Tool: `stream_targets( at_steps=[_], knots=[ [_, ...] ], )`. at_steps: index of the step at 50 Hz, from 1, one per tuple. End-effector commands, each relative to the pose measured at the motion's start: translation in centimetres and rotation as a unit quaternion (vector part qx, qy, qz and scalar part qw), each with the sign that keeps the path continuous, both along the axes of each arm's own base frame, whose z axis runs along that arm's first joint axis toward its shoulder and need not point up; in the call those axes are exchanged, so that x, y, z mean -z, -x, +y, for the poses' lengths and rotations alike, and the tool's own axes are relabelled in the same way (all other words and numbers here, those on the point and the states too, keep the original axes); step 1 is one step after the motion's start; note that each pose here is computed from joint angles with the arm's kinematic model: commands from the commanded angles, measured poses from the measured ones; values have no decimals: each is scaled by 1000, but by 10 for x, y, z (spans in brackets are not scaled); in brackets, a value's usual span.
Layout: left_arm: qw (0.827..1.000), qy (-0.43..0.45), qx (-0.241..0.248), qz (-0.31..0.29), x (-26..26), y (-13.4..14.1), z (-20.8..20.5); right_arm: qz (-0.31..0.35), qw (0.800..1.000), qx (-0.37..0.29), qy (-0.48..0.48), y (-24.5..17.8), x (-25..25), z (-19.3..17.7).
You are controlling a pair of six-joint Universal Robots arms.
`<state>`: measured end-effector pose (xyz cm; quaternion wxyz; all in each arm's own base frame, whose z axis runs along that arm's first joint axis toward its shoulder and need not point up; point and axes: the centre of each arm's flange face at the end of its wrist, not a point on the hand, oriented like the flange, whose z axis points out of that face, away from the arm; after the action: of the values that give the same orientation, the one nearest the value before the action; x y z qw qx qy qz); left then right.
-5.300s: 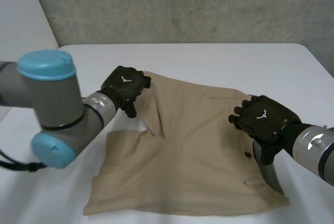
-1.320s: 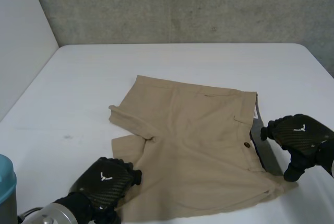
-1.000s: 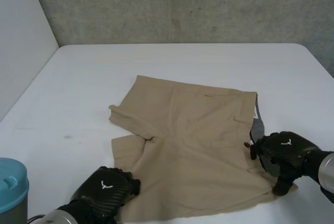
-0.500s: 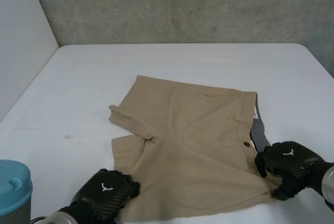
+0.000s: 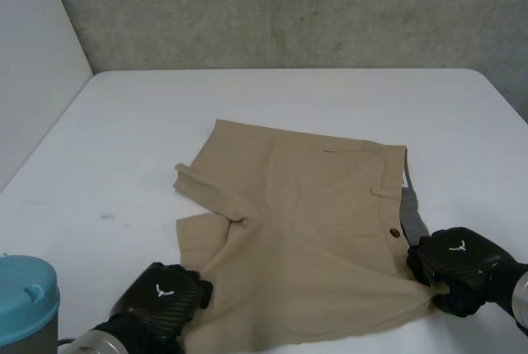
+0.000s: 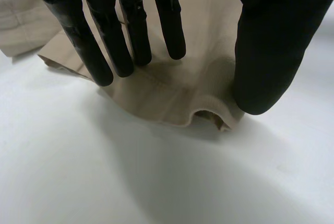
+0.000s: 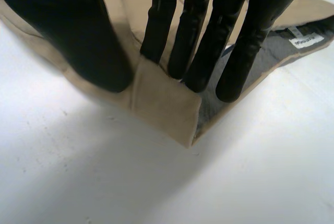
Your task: Fold the shorts.
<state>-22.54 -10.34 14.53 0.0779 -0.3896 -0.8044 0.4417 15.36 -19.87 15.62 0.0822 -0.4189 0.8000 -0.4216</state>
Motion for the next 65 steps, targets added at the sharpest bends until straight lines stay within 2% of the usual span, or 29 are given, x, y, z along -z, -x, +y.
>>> stream_targets(
  at_steps=[1,22,32,40,45,50,58,65],
  knots=[
    [1000,-6,4,-4,3,1,2,-10,1000,1,9,-1,0,-4],
    [1000,11,5,1,-2,3,0,-20,1000,19,-2,0,-3,-3],
    [991,116,0,63,-69,0,2,-2,995,40,92,7,-62,8],
    [983,160,-2,91,-118,-9,14,11,983,39,178,4,-111,24],
    [978,180,0,104,-136,-11,18,10,978,30,206,1,-124,29],
    [979,177,-1,102,-134,-9,14,-3,981,18,195,-1,-119,28],
    [980,180,3,83,-115,8,-17,-21,991,12,131,7,-90,-5],
    [978,201,23,47,-80,41,-71,-35,997,-20,71,-5,-64,-32]
  ],
)
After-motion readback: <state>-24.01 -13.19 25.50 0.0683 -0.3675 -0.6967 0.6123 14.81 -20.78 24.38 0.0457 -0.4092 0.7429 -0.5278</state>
